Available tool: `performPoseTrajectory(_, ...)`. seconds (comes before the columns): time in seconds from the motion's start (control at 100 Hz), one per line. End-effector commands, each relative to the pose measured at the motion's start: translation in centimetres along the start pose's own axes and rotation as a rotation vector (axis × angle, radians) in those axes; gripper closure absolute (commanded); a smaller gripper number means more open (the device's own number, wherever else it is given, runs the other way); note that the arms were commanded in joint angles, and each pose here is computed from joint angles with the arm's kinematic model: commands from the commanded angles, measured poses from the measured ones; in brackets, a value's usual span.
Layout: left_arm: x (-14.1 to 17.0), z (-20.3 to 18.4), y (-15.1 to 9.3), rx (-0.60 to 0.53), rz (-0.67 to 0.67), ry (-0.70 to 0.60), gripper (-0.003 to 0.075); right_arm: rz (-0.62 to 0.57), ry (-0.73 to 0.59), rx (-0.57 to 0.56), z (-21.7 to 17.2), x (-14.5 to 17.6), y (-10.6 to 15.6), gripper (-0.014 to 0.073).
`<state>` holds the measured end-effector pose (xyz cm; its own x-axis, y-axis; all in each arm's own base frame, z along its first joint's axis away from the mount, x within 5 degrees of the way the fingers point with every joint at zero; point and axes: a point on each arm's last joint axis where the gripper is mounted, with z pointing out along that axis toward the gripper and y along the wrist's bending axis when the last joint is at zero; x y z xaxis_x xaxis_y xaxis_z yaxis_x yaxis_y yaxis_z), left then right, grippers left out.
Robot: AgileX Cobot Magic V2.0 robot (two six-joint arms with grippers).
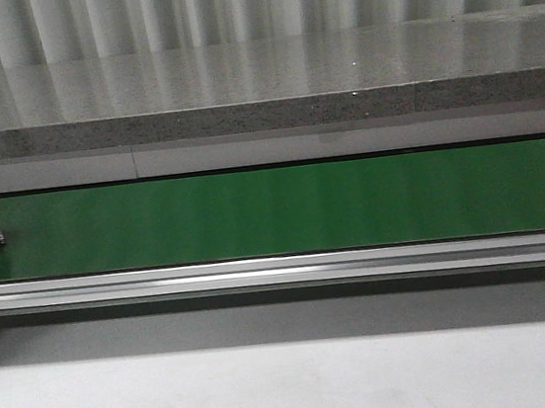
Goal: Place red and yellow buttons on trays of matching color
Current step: 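Move the left gripper to a yellow button in the pile and grasp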
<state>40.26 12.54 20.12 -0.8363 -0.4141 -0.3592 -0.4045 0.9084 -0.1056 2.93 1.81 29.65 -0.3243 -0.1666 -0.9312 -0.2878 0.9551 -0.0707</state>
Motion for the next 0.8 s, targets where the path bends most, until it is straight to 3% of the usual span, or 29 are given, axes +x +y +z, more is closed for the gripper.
performPoseTrajectory(0.0, -1.8, -1.8, -0.4, 0.028, -0.021, -0.156, 0.0217, -0.011, -0.076, 0.015, -0.3, -1.2, -0.2, 0.0661)
performPoseTrajectory(0.13, -2.0, -0.9, -0.3, 0.031, -0.028, -0.166, 0.0283, -0.011, -0.076, 0.015, -0.3, -1.2, -0.2, 0.0661)
performPoseTrajectory(0.3, -2.0, -0.9, -0.3, 0.032, -0.028, -0.169, 0.0479, -0.011, -0.076, 0.015, -0.3, -1.2, -0.2, 0.0661)
performPoseTrajectory(0.44, -1.9, -1.2, -0.5, 0.031, -0.016, -0.159, 0.0589, -0.011, -0.076, 0.015, -0.3, -1.2, -0.2, 0.0661)
performPoseTrajectory(0.67, -0.1, -4.9, -1.4, -0.002, 0.147, -0.161, 0.0618, -0.011, -0.076, 0.015, -0.3, -1.2, -0.2, 0.0661)
performPoseTrajectory(0.79, 1.5, -8.0, -1.4, 0.011, 0.145, -0.225, 0.0618, -0.011, -0.076, 0.015, -0.3, -1.2, -0.2, 0.0661)
